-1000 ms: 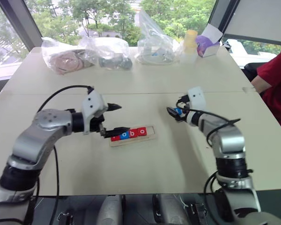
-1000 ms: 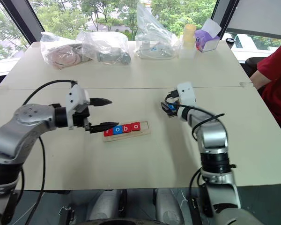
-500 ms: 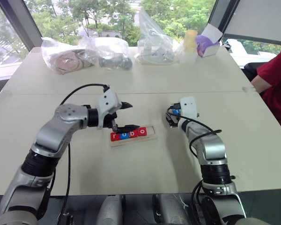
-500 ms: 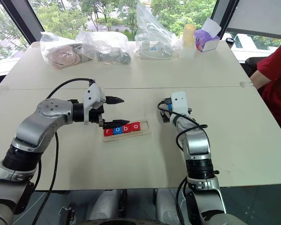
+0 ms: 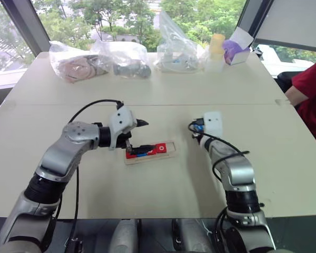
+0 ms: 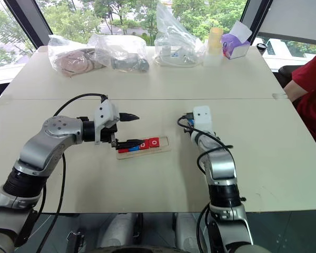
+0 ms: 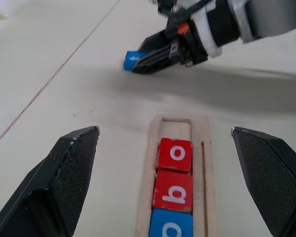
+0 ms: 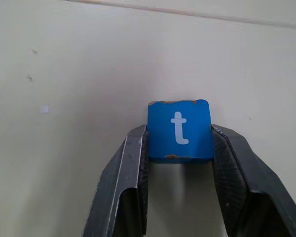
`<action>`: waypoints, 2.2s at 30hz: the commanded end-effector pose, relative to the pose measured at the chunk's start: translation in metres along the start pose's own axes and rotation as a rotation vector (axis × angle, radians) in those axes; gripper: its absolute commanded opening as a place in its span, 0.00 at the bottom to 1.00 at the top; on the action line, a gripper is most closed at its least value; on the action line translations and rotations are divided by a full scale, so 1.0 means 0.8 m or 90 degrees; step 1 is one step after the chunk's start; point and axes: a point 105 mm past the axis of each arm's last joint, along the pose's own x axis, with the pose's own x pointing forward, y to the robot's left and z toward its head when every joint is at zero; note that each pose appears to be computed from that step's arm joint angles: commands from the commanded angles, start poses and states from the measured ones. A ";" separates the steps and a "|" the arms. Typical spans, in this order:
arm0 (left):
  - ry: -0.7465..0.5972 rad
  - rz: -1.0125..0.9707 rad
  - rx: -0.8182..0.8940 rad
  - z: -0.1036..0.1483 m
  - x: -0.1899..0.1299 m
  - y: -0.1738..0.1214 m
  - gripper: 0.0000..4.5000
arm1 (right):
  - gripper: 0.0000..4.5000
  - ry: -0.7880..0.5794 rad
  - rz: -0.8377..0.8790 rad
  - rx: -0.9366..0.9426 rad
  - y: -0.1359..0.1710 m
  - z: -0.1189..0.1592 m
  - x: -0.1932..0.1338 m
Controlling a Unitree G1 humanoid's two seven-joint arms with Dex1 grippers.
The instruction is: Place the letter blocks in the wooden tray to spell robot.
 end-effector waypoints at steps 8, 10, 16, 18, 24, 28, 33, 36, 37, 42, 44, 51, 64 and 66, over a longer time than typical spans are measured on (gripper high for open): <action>0.011 -0.132 0.087 0.013 0.025 -0.043 1.00 | 0.26 0.048 -0.060 0.114 -0.019 -0.021 -0.086; 0.007 -0.136 0.091 0.013 0.032 -0.041 1.00 | 0.26 0.056 -0.066 0.123 -0.013 -0.026 -0.084; 0.003 -0.133 0.095 0.016 0.039 -0.035 1.00 | 0.80 0.078 -0.053 0.153 -0.006 -0.038 -0.077; 0.007 -0.129 0.092 0.014 0.034 -0.031 1.00 | 1.00 0.039 -0.050 0.154 -0.015 -0.022 -0.078; 0.047 -0.083 0.073 0.006 -0.010 0.000 1.00 | 1.00 -0.176 0.234 -0.033 -0.013 0.057 -0.096; 0.020 -0.111 0.057 0.021 -0.031 -0.007 1.00 | 1.00 -0.146 0.373 -0.175 -0.037 0.039 -0.099; 0.057 -0.134 0.081 0.026 -0.053 -0.013 1.00 | 1.00 -0.088 0.516 -0.234 -0.073 0.024 -0.096; 0.074 -0.121 0.081 0.025 -0.060 -0.013 1.00 | 1.00 -0.030 0.576 -0.324 -0.088 0.000 -0.088; 0.077 -0.117 0.078 0.024 -0.062 -0.013 1.00 | 1.00 -0.026 0.580 -0.326 -0.091 -0.001 -0.083; 0.085 -0.080 0.058 0.021 -0.072 -0.013 1.00 | 1.00 -0.010 0.614 -0.372 -0.098 -0.010 -0.068; 0.101 -0.040 0.055 0.020 -0.083 -0.001 1.00 | 1.00 -0.006 0.614 -0.379 -0.101 -0.014 -0.060; 0.121 -0.013 0.043 0.017 -0.100 0.006 1.00 | 0.88 -0.008 0.619 -0.385 -0.092 -0.031 -0.040; 0.143 0.035 0.004 0.003 -0.122 0.018 1.00 | 0.26 -0.119 0.713 -0.374 -0.006 0.036 -0.029; 0.150 0.037 -0.002 -0.002 -0.124 0.017 1.00 | 0.26 -0.113 0.759 -0.401 0.018 0.038 -0.030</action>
